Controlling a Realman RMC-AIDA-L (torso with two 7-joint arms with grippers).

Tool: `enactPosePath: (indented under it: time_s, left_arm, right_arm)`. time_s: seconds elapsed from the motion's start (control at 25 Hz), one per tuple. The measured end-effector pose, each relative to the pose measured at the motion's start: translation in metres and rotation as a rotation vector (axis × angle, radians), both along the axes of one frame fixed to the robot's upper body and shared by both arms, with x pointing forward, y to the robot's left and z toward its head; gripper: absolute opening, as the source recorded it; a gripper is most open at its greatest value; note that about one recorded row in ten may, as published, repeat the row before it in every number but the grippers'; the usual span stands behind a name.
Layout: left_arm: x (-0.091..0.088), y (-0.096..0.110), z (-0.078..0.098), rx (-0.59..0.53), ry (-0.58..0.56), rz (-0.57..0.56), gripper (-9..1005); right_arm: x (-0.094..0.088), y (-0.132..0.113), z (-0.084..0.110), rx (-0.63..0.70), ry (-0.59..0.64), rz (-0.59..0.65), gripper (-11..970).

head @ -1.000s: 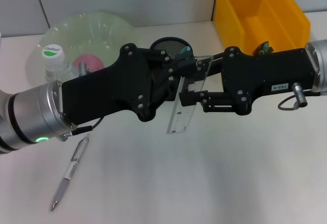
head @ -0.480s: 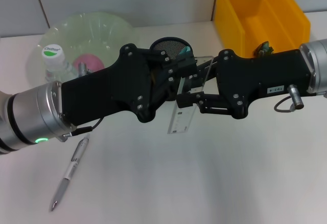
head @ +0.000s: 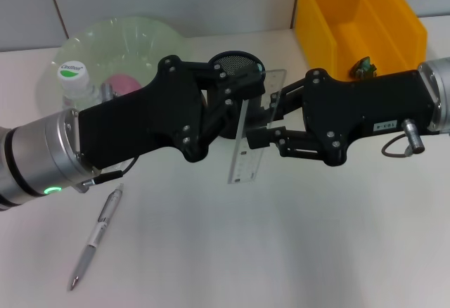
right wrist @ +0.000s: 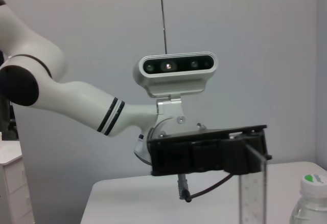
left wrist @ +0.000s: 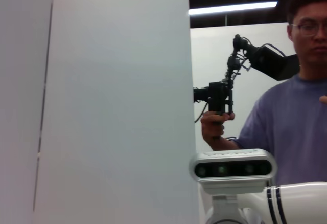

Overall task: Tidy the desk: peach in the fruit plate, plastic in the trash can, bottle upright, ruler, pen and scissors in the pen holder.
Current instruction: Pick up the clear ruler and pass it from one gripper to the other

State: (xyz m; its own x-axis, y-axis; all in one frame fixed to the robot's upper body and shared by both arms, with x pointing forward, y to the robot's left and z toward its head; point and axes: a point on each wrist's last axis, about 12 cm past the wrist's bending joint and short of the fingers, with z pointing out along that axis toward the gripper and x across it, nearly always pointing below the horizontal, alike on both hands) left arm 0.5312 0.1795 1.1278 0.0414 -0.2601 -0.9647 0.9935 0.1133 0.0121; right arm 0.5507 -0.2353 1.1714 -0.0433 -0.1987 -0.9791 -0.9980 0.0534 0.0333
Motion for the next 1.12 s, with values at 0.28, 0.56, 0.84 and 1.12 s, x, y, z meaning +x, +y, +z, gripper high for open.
enactPosePath:
  time_s: [0.28,0.56,0.84,1.12]
  left_arm:
    - [0.0002,0.0024,-0.0016,-0.006,0.012,0.008,12]
    - [0.0000,0.0013,-0.0005,-0.008,0.008,-0.003,11]
    - [-0.0011,0.0010,-0.0001,-0.012,0.006,-0.013,12]
    - [-0.0052,0.0017,-0.0008,-0.032,0.010,-0.022,13]
  right_arm:
    - [-0.0023,-0.0022,-0.0019,0.011,-0.005,0.000,220]
    - [-0.0014,-0.0021,-0.0022,0.009,-0.007,-0.007,206]
    - [-0.0029,-0.0011,-0.0032,0.013,-0.062,0.011,163]
    - [-0.0058,0.0004,-0.0093,0.018,-0.118,0.032,119]
